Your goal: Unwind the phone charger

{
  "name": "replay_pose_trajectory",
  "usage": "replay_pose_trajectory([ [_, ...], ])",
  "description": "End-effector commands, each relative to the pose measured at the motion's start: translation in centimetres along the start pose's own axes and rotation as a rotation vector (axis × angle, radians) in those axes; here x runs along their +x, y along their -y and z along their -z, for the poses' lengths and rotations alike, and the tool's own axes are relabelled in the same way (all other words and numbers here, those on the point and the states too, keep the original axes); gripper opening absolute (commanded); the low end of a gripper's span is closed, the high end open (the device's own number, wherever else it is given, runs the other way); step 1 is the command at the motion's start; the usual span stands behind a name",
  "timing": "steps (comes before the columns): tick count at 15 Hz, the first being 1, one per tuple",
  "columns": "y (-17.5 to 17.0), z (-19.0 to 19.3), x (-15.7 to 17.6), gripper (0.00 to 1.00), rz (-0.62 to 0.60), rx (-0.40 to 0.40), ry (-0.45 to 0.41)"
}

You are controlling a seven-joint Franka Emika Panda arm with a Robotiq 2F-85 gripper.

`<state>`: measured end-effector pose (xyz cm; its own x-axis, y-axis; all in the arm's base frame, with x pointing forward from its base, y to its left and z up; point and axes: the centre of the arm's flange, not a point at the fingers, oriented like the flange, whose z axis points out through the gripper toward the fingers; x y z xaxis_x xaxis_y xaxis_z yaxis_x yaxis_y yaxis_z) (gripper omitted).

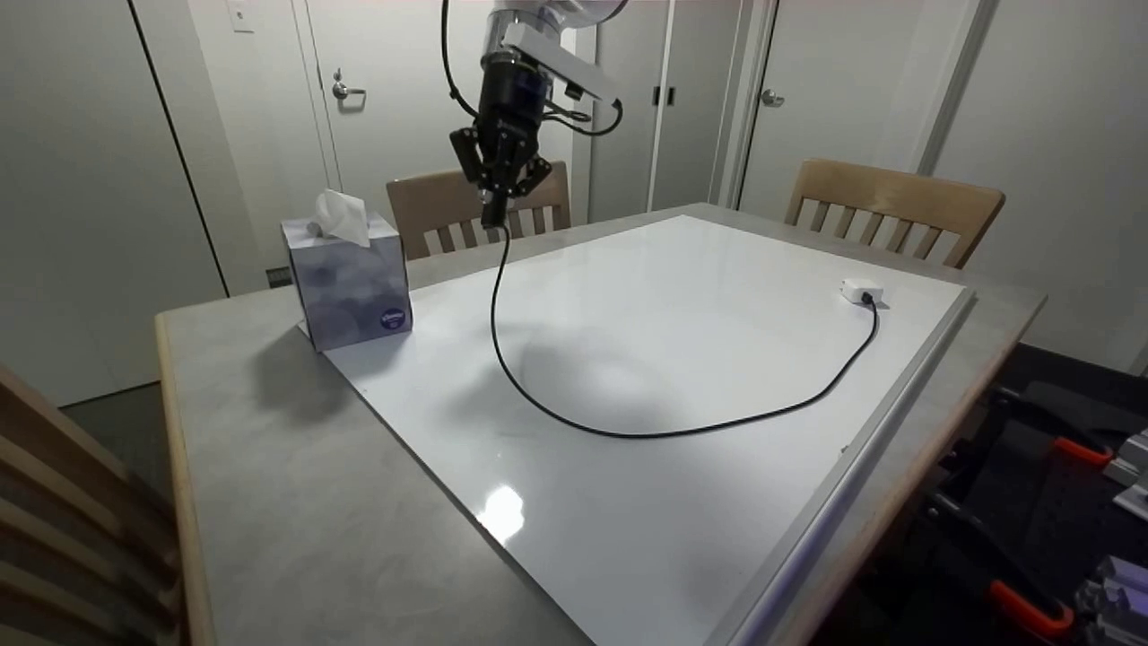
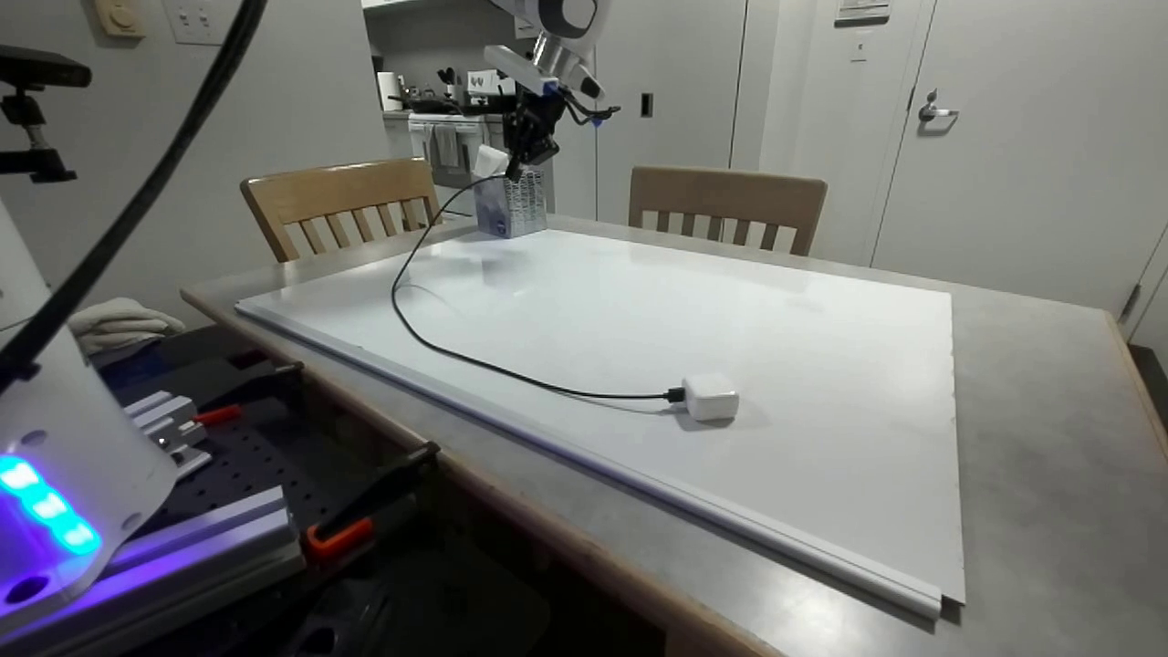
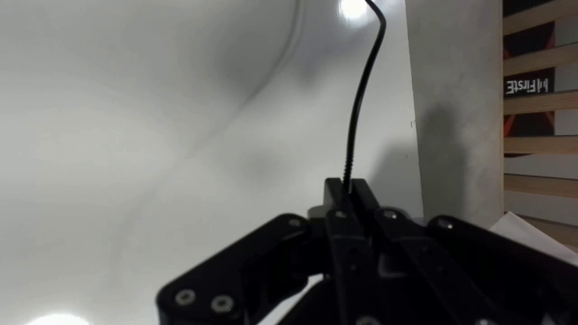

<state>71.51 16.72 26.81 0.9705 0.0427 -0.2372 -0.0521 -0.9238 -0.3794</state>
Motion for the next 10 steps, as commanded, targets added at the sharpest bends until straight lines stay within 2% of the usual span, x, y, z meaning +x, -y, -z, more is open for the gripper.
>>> replay_pose_trajectory([
  [1,1.4,0.2,1.6,0.02,0.134,0.031,0.014],
  [6,3.3,-0.3,3.5,0.02,0.354,0.069,0.028],
  [7,2.7,-0.4,1.0,0.07,0.267,0.045,0.007],
  [10,3.0,-0.8,1.6,0.07,0.322,0.058,0.009],
])
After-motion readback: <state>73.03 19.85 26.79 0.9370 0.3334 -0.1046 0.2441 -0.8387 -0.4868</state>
